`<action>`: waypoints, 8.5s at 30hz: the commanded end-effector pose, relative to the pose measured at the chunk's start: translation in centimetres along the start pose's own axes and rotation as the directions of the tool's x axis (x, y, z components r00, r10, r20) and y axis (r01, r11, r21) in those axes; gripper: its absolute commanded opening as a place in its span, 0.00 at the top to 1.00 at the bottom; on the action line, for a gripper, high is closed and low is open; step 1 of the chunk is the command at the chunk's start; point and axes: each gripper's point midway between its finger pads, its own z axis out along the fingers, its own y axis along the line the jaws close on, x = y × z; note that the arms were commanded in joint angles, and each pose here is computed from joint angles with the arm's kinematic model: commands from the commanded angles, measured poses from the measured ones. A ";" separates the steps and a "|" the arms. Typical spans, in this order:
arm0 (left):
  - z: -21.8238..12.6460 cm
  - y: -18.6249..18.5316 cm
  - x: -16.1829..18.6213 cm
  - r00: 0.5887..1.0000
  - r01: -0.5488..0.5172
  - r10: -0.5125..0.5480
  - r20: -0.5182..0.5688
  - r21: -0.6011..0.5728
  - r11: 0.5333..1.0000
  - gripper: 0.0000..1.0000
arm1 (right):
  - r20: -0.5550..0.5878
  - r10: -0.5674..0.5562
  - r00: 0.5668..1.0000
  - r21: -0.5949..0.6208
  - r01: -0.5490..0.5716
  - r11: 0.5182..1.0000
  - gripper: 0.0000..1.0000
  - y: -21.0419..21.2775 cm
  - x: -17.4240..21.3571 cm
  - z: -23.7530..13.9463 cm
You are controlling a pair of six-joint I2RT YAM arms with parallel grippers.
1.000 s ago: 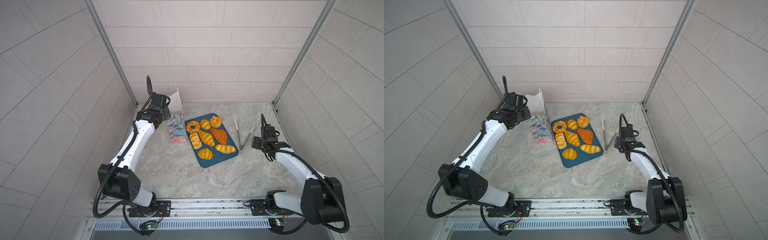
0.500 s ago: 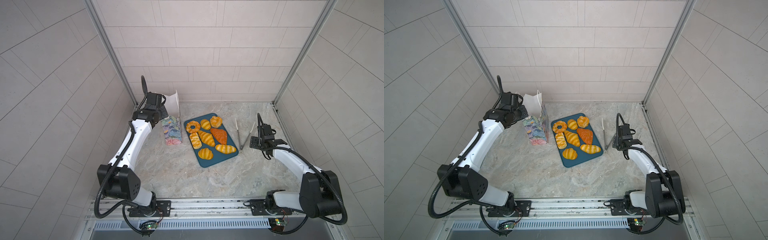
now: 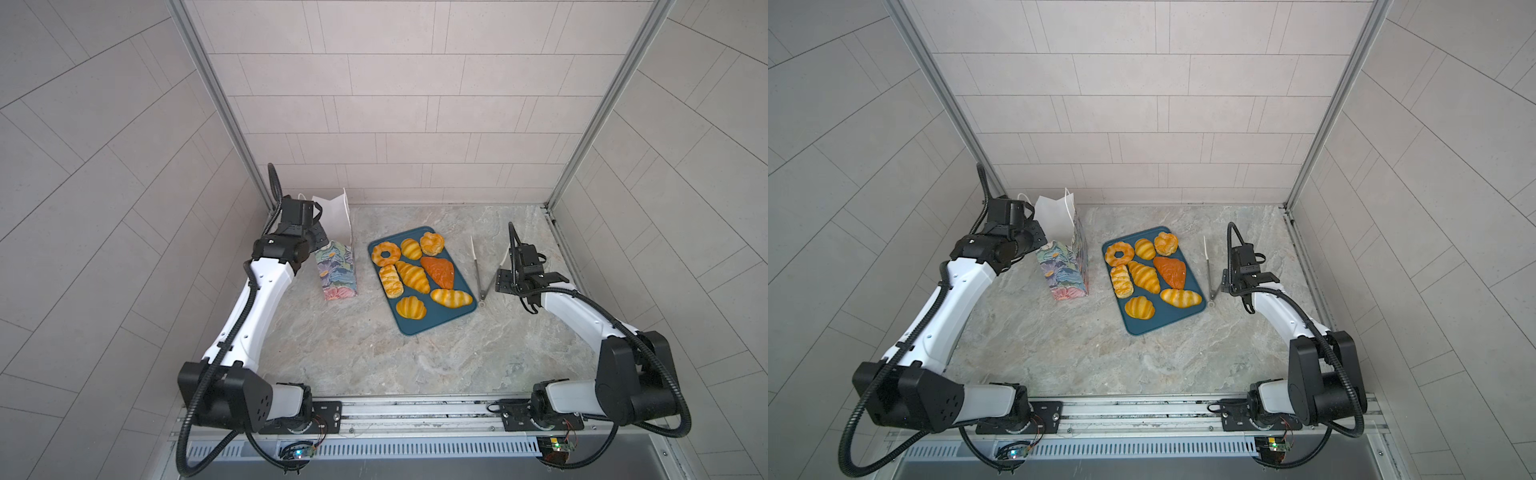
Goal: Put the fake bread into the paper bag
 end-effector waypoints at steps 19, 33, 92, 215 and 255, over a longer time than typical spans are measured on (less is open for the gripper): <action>-2.0 1.2 -0.3 0.992 0.108 -0.109 0.058 0.018 0.994 0.33 | -0.037 -0.004 0.999 -0.014 0.003 1.000 0.32 1.1 -0.1 0.7; -8.1 -0.5 -1.8 0.961 -0.094 0.089 0.263 0.005 0.996 0.05 | -0.086 0.067 0.994 -0.013 -0.069 0.998 0.39 2.2 -0.1 2.9; -6.4 -35.1 1.2 0.884 -0.441 0.345 0.316 0.810 0.387 0.05 | -0.079 0.173 0.982 -0.728 -0.176 0.663 1.00 13.1 -18.4 -6.2; -13.8 -41.6 0.1 0.980 -0.170 0.055 0.191 0.948 -0.270 0.94 | 0.034 0.143 0.989 -0.985 0.010 0.171 0.01 19.3 -20.2 -21.3; -19.7 -41.5 3.7 0.990 -0.092 0.050 0.133 0.868 -0.487 0.96 | 0.062 0.167 0.984 -0.988 0.036 0.149 0.04 20.0 -22.0 -22.5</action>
